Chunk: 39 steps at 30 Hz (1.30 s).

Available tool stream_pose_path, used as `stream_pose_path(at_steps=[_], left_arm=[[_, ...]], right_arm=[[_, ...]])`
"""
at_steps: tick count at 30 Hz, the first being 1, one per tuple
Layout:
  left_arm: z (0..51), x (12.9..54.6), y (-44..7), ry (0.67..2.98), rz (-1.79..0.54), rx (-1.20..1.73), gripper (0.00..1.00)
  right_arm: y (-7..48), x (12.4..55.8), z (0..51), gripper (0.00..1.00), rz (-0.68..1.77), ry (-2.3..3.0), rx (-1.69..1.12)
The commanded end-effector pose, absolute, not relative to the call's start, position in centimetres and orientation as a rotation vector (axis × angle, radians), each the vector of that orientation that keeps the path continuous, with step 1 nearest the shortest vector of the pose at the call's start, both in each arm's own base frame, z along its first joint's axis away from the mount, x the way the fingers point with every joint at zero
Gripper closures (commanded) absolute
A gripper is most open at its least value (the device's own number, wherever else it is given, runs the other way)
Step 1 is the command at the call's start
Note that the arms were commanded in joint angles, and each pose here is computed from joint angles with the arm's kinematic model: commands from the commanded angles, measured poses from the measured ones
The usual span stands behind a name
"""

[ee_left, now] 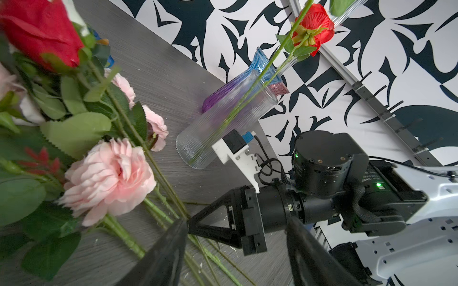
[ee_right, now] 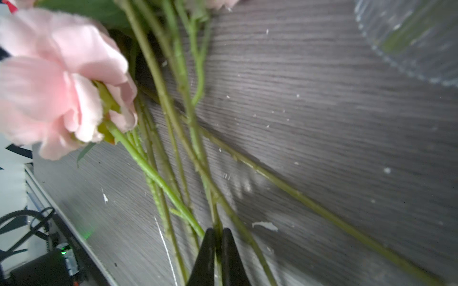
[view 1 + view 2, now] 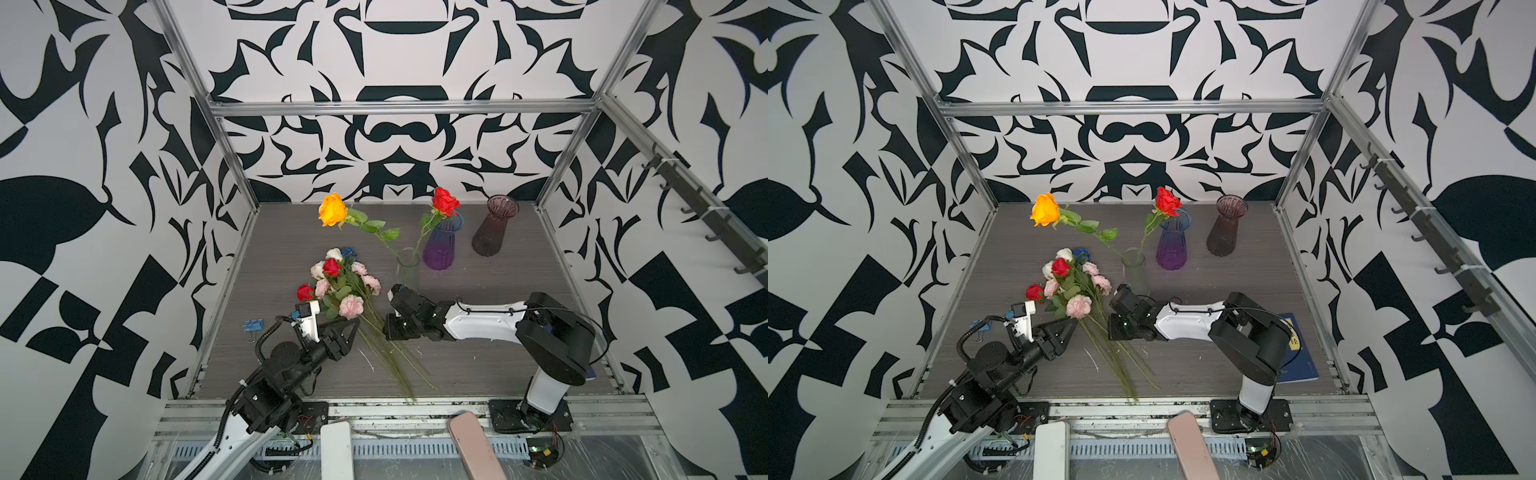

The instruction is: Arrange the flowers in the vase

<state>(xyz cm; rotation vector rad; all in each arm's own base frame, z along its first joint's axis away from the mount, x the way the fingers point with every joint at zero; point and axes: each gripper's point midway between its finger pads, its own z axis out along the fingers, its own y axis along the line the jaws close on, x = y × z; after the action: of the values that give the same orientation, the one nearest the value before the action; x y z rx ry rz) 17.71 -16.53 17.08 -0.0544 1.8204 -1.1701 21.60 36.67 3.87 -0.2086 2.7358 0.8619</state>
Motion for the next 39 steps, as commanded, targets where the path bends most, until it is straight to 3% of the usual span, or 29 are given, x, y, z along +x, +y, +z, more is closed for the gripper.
stream_pose_path(at_steps=[1, 17, 22, 25, 31, 35, 39], left_arm=[[16.4, 17.9, -16.4, 1.828, -1.160, -0.075, 0.32], [16.1, 18.2, -16.4, 1.832, -1.159, -0.093, 0.32], [16.2, 18.2, -16.4, 1.834, -1.155, -0.089, 0.32], [16.3, 18.1, -16.3, 1.832, -1.150, -0.087, 0.32], [16.2, 18.2, -16.2, 1.823, -1.155, -0.095, 0.33], [16.1, 18.2, -16.1, 1.828, -1.151, -0.111, 0.34], [16.1, 18.2, -15.7, 1.834, -1.138, -0.127, 0.35]], right_arm=[[37.1, 21.8, 5.6, 0.98, 0.897, 2.692, -0.213], [36.0, 20.8, 7.8, 1.00, 0.893, 2.577, -0.267], [36.9, 20.2, 8.3, 0.63, 0.903, 2.568, -0.336], [39.0, 18.3, 9.0, 0.55, 0.828, 2.560, -0.516], [40.8, 16.1, 7.7, 0.57, 0.654, 2.616, -0.722], [40.6, 15.9, 6.7, 0.67, 0.642, 2.664, -0.717], [40.6, 17.0, 5.8, 0.70, 0.642, 2.714, -0.664]])
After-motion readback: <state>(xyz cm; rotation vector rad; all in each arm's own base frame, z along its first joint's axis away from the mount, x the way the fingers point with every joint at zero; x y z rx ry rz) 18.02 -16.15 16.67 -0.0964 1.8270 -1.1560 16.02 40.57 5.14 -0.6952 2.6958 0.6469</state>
